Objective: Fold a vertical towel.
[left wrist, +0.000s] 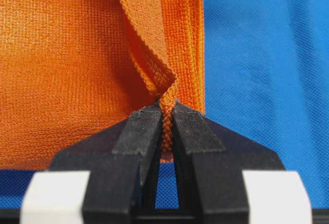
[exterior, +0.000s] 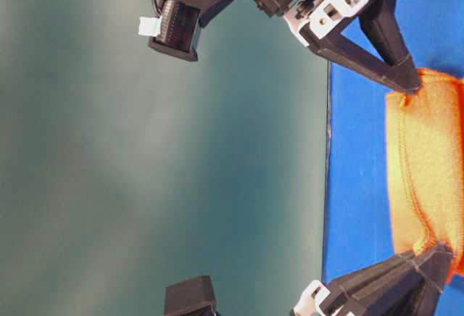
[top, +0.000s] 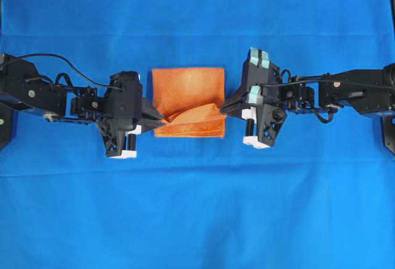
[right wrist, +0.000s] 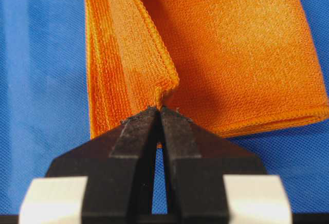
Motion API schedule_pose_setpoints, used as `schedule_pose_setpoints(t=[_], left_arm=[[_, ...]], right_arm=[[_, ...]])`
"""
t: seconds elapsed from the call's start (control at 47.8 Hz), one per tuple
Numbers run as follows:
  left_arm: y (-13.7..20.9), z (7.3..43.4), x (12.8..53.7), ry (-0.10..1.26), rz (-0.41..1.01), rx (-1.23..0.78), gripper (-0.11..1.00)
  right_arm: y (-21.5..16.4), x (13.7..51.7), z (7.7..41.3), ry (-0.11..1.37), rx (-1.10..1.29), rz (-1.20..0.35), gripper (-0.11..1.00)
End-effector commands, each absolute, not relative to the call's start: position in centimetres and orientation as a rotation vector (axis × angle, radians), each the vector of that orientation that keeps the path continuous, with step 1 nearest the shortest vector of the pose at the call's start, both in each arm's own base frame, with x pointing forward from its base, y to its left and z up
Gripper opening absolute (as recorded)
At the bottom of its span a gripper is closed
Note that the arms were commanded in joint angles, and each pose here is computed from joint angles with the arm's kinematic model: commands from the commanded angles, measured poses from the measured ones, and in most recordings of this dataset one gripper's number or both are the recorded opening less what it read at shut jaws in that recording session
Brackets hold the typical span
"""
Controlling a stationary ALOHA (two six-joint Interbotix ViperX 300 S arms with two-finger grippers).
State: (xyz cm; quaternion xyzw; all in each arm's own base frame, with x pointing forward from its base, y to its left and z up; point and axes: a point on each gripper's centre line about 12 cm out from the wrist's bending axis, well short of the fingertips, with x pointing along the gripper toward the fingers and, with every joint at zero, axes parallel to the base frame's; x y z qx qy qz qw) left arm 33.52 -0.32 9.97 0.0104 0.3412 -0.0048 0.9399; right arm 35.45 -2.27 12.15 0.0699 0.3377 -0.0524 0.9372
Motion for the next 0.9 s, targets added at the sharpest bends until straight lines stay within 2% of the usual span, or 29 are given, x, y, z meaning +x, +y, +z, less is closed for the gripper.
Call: schedule_pose_setpoints(t=[0.0,0.126,0.209,0.251,0.335,0.398,0.44,0.607,0.88], left_arm=[[-0.6,10.4,33.8,0.678,-0.016,0.022,0.04],[-0.6,10.5,33.8,0.676,-0.016,0.022,0.08],[-0.6,10.4,33.8,0.678,-0.017,0.025,0.23],[-0.6,10.5,33.8,0.676,-0.016,0.024,0.33],[-0.6,10.5,33.8,0.675,-0.016,0.024,0.46],[-0.6,10.5,33.8,0.675,-0.016,0.024,0.48],[-0.6,10.6,33.8,0.675,-0.016,0.024,0.47],[-0.8,11.4,33.6,0.666,-0.023,0.025,0.47],[-2.0,16.6,32.3,0.596,-0.064,0.037,0.47]], right_arm=[[-2.3,35.8,12.8,0.668,0.147,-0.108,0.02],[-2.1,35.9,12.8,0.664,0.145,-0.103,0.03],[-1.8,36.0,12.9,0.660,0.142,-0.094,0.06],[-1.6,36.2,13.0,0.657,0.140,-0.088,0.16],[-1.3,36.3,13.0,0.656,0.137,-0.081,0.42],[-1.0,36.4,13.1,0.654,0.133,-0.072,0.59],[-0.9,36.4,13.2,0.652,0.133,-0.069,0.66],[-0.1,36.3,14.7,0.631,0.128,-0.046,0.62],[0.4,34.7,20.4,0.535,0.118,-0.022,0.63]])
